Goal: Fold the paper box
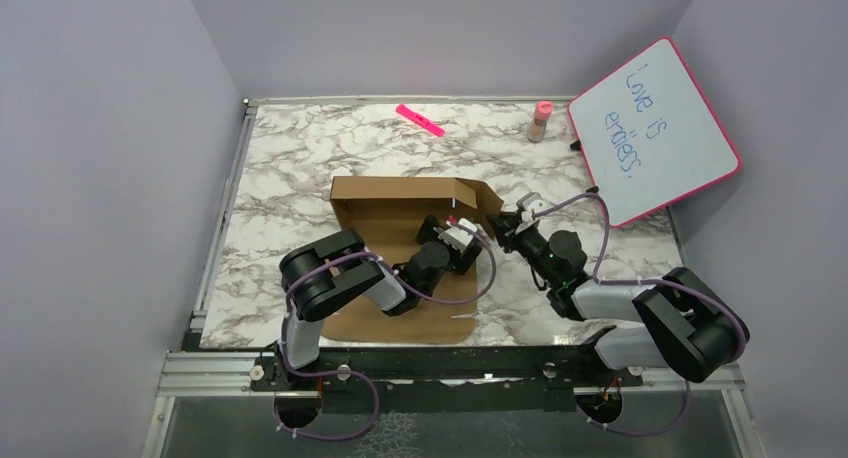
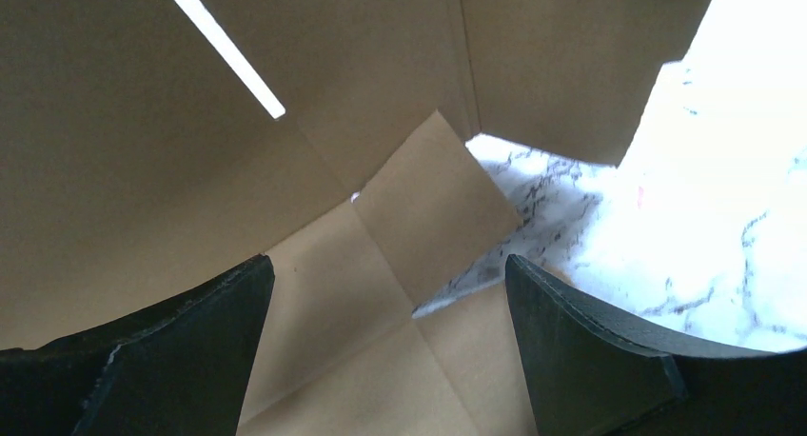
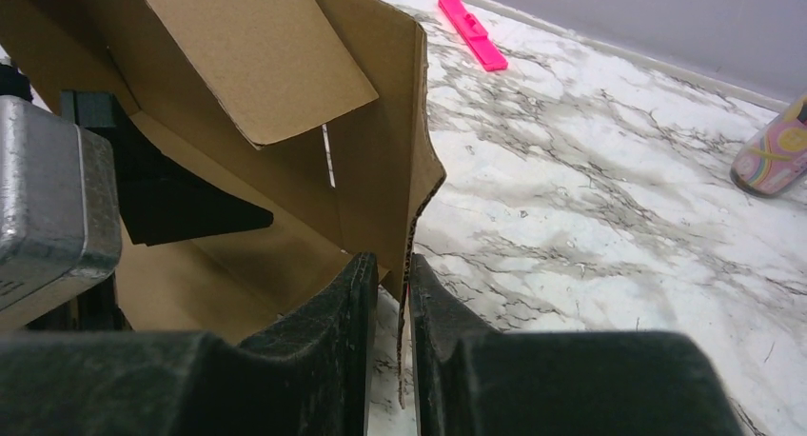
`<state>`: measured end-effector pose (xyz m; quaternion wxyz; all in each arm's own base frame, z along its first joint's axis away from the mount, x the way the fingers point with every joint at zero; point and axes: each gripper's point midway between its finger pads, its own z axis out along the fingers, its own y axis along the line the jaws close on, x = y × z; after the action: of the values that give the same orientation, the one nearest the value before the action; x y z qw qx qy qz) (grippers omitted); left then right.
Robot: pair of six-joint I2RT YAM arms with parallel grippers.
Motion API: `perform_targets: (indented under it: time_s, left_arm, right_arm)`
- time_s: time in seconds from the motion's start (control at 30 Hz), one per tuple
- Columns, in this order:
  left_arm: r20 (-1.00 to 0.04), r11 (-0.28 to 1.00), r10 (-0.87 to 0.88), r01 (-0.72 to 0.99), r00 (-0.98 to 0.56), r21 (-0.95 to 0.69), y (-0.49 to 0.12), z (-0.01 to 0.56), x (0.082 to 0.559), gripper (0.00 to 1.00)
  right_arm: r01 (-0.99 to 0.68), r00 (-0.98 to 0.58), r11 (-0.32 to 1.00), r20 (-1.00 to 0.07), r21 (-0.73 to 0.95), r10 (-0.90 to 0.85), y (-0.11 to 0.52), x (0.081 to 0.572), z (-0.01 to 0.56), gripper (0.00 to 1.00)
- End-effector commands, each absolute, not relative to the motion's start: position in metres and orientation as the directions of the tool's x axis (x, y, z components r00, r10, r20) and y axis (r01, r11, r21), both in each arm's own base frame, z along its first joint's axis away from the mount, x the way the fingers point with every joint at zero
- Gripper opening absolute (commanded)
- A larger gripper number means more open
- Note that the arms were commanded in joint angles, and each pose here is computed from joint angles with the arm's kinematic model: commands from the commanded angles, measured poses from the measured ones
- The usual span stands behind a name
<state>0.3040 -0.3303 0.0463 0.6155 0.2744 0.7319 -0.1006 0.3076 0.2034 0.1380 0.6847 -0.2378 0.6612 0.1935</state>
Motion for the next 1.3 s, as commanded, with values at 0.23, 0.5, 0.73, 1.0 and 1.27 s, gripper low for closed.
perform_targets:
  time_s: [0.23,0.5,0.73,1.0,1.27]
  left_arm:
    - [-0.980,0.886,0.197,0.425,0.013,0.184,-0.346,0.063,0.327,0.91]
    - [-0.992,0.940,0.126,0.319,0.012,0.123,-0.322,0.068,0.329,0.82]
    - [-0.999,0.953,0.038,0.302,0.002,0.037,-0.314,0.073,0.324,0.66]
    - [-0.997,0.964,-0.063,0.255,-0.035,-0.070,-0.294,0.073,0.318,0.66]
    - [-0.984,0.951,-0.154,0.256,-0.086,-0.172,-0.283,0.069,0.316,0.66]
  right_arm:
    - [-0.552,0.090,0.828,-0.994,-0.100,-0.060,0.202,0.309,0.142,0.20]
    - [-0.555,0.091,0.826,-0.994,-0.098,-0.057,0.203,0.309,0.142,0.17]
    - [-0.534,0.086,0.840,-0.995,-0.096,-0.059,0.199,0.311,0.142,0.15]
    - [-0.531,0.082,0.842,-0.995,-0.094,-0.059,0.199,0.312,0.141,0.15]
    - [-0.537,0.080,0.838,-0.995,-0.096,-0.063,0.201,0.311,0.140,0.15]
